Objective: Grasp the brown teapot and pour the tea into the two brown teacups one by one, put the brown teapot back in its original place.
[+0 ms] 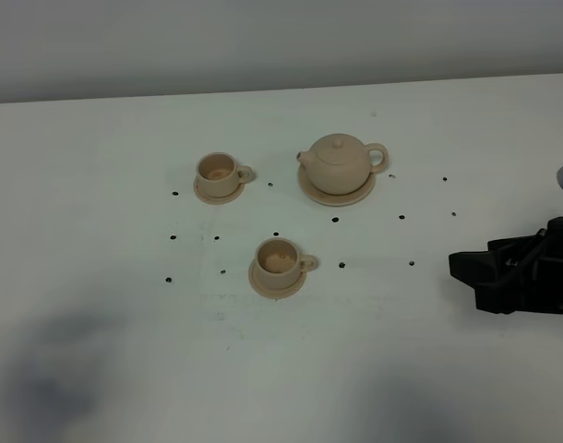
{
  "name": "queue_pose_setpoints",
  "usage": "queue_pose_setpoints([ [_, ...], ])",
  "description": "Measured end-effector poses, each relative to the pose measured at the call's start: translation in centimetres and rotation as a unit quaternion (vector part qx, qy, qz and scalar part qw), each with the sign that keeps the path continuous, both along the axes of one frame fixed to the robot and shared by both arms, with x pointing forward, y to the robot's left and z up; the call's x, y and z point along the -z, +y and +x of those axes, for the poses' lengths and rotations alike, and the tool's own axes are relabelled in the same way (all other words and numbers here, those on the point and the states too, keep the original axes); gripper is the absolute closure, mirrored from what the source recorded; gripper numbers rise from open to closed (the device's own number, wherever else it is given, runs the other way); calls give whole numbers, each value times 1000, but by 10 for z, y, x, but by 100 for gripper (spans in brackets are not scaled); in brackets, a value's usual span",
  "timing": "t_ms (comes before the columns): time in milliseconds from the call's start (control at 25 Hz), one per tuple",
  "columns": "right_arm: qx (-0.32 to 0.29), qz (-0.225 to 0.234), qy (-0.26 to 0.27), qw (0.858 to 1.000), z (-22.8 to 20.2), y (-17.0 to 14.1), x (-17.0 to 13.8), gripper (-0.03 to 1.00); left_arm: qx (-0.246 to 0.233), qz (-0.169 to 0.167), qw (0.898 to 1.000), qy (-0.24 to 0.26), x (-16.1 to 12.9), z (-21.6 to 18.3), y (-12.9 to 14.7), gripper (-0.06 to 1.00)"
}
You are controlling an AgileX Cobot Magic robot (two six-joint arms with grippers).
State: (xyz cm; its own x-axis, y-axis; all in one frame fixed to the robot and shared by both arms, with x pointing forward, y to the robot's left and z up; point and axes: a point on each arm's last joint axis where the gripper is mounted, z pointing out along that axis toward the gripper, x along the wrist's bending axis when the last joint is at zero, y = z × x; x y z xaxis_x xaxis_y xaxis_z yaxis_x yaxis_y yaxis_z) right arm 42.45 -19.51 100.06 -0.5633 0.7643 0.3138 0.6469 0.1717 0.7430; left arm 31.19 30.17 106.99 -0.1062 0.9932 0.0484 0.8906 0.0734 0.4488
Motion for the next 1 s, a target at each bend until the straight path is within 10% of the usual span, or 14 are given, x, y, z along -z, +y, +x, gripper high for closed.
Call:
queue_pose_setpoints([
  [440, 29, -8, -9, 999, 4, -4, 0, 48, -27, 7, 999, -39, 21, -24, 11, 54],
  [1000, 26, -3, -25, 999, 9, -2, -9, 48, 118, -51, 982, -138, 26, -52, -2, 54],
])
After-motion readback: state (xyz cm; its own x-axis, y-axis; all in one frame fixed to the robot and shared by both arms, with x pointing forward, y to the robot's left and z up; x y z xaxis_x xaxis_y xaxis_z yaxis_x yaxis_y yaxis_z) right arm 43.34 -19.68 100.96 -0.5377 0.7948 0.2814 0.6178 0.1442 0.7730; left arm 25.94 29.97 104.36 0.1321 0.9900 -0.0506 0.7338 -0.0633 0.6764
